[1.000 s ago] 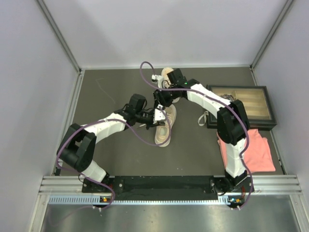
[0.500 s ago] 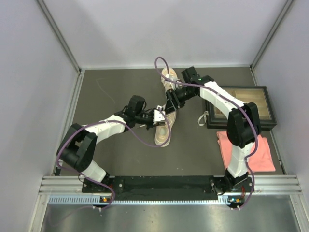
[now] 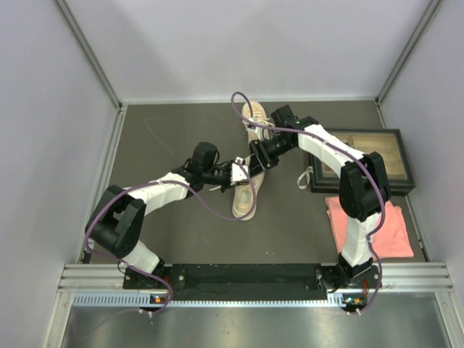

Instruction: Tie the shoes

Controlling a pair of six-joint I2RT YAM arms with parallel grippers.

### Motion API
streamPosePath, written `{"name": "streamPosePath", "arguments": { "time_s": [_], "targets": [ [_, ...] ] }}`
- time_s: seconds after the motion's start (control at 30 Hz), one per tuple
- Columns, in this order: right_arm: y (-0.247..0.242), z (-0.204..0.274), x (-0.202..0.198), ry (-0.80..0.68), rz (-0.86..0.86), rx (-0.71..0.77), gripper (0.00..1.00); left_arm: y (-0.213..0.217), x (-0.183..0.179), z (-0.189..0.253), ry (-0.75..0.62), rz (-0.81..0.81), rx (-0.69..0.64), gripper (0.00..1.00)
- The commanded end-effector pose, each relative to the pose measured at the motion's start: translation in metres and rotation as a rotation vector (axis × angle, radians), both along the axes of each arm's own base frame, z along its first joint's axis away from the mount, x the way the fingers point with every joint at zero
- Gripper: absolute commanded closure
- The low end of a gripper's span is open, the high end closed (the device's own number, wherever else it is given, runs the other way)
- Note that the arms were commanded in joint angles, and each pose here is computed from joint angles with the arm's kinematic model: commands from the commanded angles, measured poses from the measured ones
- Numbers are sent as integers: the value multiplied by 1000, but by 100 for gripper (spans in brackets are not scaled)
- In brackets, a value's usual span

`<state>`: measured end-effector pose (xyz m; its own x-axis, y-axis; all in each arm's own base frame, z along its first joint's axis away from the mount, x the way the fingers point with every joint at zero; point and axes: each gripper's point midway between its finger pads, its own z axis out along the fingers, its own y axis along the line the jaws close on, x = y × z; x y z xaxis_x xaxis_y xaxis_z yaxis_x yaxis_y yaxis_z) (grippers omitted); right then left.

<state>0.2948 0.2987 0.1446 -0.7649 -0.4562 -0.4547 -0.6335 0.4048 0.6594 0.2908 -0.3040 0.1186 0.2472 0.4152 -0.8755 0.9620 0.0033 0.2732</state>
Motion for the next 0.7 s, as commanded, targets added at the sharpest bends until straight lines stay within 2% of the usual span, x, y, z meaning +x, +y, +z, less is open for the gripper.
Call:
{"name": "streamPosePath", "arguments": {
  "time_s": [0.0,0.27,0.33,0.57,0.67],
  "targets": [
    [6,-6,13,-33,-13,6,42,-4,5,26,-82,-6,-60,100],
    [8,-14,28,-29,-62,-18,51,-5,5,27,-89,-6,-61,100],
    [9,-13,27,-27,-62,-12,57,-4,5,25,-89,-5,-58,100],
    [10,-11,24,-16,-51,3,69,-4,6,24,-90,2,-58,100],
    [10,-9,23,-19,-46,8,81,-3,7,23,-90,7,-55,100]
  ]
}}
